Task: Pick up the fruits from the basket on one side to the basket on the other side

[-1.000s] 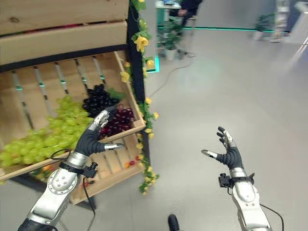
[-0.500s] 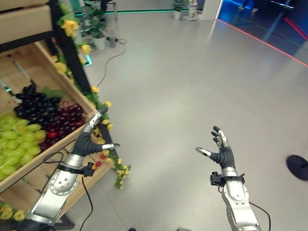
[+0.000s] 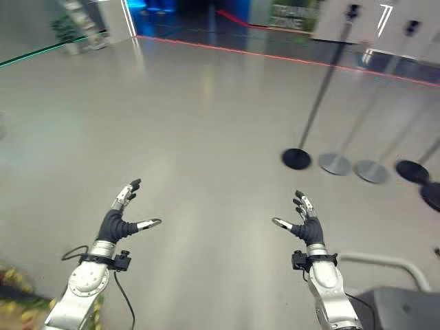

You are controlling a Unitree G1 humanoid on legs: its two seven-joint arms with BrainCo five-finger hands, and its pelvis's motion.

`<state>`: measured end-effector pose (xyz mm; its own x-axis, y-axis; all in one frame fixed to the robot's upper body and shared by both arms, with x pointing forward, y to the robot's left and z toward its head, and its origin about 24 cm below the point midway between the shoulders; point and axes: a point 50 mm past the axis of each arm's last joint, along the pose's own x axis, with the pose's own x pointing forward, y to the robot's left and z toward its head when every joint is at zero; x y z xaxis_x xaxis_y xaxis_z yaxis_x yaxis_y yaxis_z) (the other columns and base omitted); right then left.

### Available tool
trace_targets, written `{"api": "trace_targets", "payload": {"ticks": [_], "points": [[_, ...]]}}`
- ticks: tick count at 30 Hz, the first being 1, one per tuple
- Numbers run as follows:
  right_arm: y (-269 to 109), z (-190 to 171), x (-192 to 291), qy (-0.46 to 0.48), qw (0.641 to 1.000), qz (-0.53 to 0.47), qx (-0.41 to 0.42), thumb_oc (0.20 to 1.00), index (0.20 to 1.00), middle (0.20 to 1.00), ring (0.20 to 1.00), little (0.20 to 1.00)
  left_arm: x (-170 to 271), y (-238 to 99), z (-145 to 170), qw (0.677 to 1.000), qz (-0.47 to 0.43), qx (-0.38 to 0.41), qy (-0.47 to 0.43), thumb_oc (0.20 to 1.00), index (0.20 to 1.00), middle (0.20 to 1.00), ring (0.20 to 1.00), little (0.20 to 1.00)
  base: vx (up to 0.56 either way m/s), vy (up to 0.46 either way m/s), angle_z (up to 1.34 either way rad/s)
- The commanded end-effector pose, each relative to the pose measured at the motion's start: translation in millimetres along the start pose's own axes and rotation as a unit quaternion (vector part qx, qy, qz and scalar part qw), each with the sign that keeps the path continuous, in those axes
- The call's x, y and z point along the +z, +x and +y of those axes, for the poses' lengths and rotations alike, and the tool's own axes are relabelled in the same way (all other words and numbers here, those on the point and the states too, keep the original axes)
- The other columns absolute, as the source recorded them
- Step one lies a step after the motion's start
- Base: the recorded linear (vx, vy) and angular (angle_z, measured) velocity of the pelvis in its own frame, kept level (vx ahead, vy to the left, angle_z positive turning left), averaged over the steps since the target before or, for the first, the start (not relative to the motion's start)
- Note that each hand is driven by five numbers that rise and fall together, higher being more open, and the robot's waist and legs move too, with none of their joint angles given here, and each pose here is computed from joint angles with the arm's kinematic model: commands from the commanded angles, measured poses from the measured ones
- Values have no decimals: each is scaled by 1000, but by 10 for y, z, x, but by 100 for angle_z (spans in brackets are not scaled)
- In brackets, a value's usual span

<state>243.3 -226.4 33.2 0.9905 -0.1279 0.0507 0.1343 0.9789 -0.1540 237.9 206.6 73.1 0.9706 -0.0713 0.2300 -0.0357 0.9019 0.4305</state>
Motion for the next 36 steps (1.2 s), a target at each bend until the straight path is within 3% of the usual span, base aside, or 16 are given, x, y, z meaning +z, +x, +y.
{"api": "trace_targets", "payload": {"ticks": [1, 8, 18, 36], "points": [[130, -28, 417, 22, 994, -103, -12, 1000, 1000, 1000, 1000, 1000, 272, 175, 181, 996, -75, 44, -24, 1000, 1000, 1000, 1000, 1000, 22, -425, -110], [198, -37, 429, 6, 994, -105, -9, 1000, 1000, 1000, 1000, 1000, 317, 205, 83, 994, -85, 39, -60, 1000, 1000, 1000, 1000, 1000, 141, -252, -165], [181, -91, 450, -12, 994, -109, -8, 1000, 1000, 1000, 1000, 1000, 370, 213, 52, 993, -93, 37, -66, 1000, 1000, 1000, 1000, 1000, 341, 40, -160], [228, -149, 419, -23, 994, -100, -49, 1000, 1000, 1000, 1000, 1000, 374, 188, 75, 995, -91, 24, -43, 1000, 1000, 1000, 1000, 1000, 123, 116, -90]]}}
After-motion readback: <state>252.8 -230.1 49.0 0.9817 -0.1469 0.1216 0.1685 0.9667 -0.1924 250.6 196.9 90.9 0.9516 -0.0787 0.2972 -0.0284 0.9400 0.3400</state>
